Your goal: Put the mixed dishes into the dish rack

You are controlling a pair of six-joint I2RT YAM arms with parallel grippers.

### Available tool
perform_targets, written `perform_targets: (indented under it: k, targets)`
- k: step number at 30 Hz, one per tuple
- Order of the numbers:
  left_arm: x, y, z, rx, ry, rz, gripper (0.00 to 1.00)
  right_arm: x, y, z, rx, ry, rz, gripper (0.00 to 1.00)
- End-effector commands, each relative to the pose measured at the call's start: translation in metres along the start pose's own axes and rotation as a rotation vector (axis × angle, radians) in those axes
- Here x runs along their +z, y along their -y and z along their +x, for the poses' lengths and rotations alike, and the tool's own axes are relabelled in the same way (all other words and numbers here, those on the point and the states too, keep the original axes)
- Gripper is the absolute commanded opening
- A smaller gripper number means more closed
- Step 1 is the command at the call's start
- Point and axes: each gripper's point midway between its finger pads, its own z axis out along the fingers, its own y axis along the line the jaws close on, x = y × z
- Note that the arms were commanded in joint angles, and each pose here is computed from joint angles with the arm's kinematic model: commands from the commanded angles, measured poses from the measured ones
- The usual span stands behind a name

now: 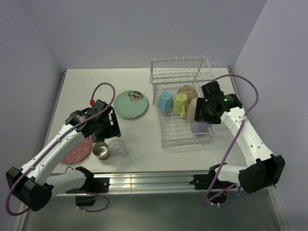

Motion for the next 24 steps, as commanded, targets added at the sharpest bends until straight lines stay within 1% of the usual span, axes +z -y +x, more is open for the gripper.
perform_targets:
  k: [1, 2, 5, 6, 8, 9, 11, 12, 17, 18, 21, 23, 24]
  targets:
    - [0.008, 0.002, -0.004, 0.056, -0.004, -0.013, 0.82, 0.011, 0.005, -0.002, -0.009, 0.005, 0.034, 0.13]
    - [0.010, 0.002, -0.005, 0.061, -0.004, -0.017, 0.82, 0.014, 0.004, 0.000, -0.011, -0.006, 0.034, 0.15]
    - [0.017, 0.002, -0.006, 0.083, -0.011, -0.034, 0.82, 0.020, 0.003, 0.004, -0.016, -0.024, 0.032, 0.31]
    - [0.021, 0.001, -0.008, 0.092, -0.011, -0.045, 0.82, 0.021, 0.002, 0.005, -0.016, -0.028, 0.024, 0.40]
    - [0.025, 0.003, -0.007, 0.105, -0.023, -0.044, 0.81, 0.022, 0.002, 0.006, -0.016, -0.028, 0.022, 0.50]
    - [0.029, 0.004, -0.007, 0.120, -0.027, -0.038, 0.81, 0.022, 0.001, 0.007, -0.016, -0.030, 0.018, 0.56]
    - [0.035, 0.009, -0.002, 0.138, -0.053, -0.012, 0.81, 0.021, 0.001, 0.007, -0.020, -0.027, 0.011, 0.61]
    - [0.038, 0.010, -0.001, 0.154, -0.057, 0.000, 0.81, 0.020, 0.000, 0.007, -0.021, -0.025, 0.007, 0.65]
    - [0.049, 0.015, 0.000, 0.200, -0.065, 0.027, 0.78, 0.018, -0.001, 0.008, -0.021, -0.017, -0.012, 0.72]
    - [0.051, 0.015, 0.000, 0.211, -0.067, 0.028, 0.77, 0.018, -0.001, 0.010, -0.021, -0.021, -0.012, 0.77]
    - [0.056, 0.013, 0.001, 0.232, -0.078, 0.018, 0.75, 0.018, -0.001, 0.011, -0.021, -0.021, -0.015, 0.79]
    - [0.059, 0.011, 0.004, 0.243, -0.090, 0.004, 0.73, 0.017, -0.002, 0.010, -0.019, -0.016, -0.020, 0.97]
    - [0.060, 0.009, 0.004, 0.249, -0.092, 0.002, 0.69, 0.016, -0.001, 0.010, -0.020, -0.018, -0.020, 0.98]
